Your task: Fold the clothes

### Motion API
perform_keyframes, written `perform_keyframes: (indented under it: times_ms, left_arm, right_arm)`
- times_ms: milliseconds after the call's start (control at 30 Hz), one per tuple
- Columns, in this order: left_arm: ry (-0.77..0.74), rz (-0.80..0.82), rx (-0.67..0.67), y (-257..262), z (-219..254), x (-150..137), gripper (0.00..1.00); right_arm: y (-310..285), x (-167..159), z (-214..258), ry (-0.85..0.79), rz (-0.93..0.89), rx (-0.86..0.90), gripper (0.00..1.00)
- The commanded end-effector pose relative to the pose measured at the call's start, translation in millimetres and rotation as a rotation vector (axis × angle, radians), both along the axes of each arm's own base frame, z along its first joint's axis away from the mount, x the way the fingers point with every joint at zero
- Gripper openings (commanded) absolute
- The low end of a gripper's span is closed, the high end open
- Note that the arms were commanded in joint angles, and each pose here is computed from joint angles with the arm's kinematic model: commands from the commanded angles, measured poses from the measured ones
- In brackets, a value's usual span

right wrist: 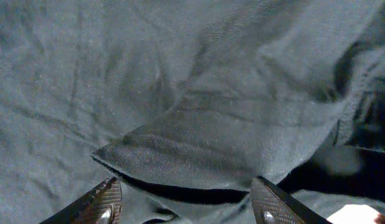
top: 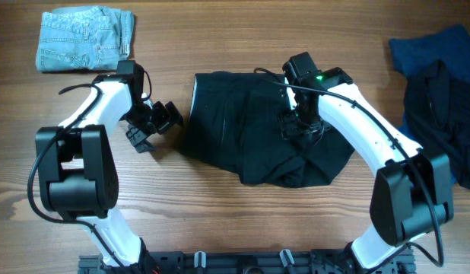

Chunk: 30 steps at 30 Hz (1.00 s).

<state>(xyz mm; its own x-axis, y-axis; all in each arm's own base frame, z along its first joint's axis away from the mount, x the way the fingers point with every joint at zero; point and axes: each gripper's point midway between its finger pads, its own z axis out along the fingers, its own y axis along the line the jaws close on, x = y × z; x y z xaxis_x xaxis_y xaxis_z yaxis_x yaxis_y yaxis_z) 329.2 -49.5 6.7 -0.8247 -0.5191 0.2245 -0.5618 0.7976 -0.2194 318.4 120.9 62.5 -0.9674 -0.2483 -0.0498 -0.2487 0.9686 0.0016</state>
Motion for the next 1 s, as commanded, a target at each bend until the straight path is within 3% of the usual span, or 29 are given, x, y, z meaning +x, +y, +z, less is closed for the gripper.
perform_keyframes:
  times_ms: [0,133,267,467,633,967]
  left_arm:
    - [-0.026,-0.014,0.012,4,5,0,1.0]
    - [-0.026,-0.014,0.012,4,5,0,1.0]
    - [-0.026,-0.014,0.012,4,5,0,1.0]
    - [-0.026,-0.014,0.012,4,5,0,1.0]
    - [-0.025,-0.014,0.012,4,5,0,1.0]
    - [-0.026,-0.014,0.012,4,5,0,1.0]
  right_arm:
    - [2,-8,-21,0.073,0.042,-0.005,0.66]
    - [2,-9,-25,0.085,0.034,-0.008,0.62]
    - [-5,-11,-25,0.089,-0.008,-0.043,0.4]
    - [-26,-12,-22,0.076,-0.125,-0.158,0.26]
    - [-60,-14,-15,0.037,-0.294,-0.321,0.04]
    - [-117,-17,-2,0.04,-0.554,-0.382,0.04]
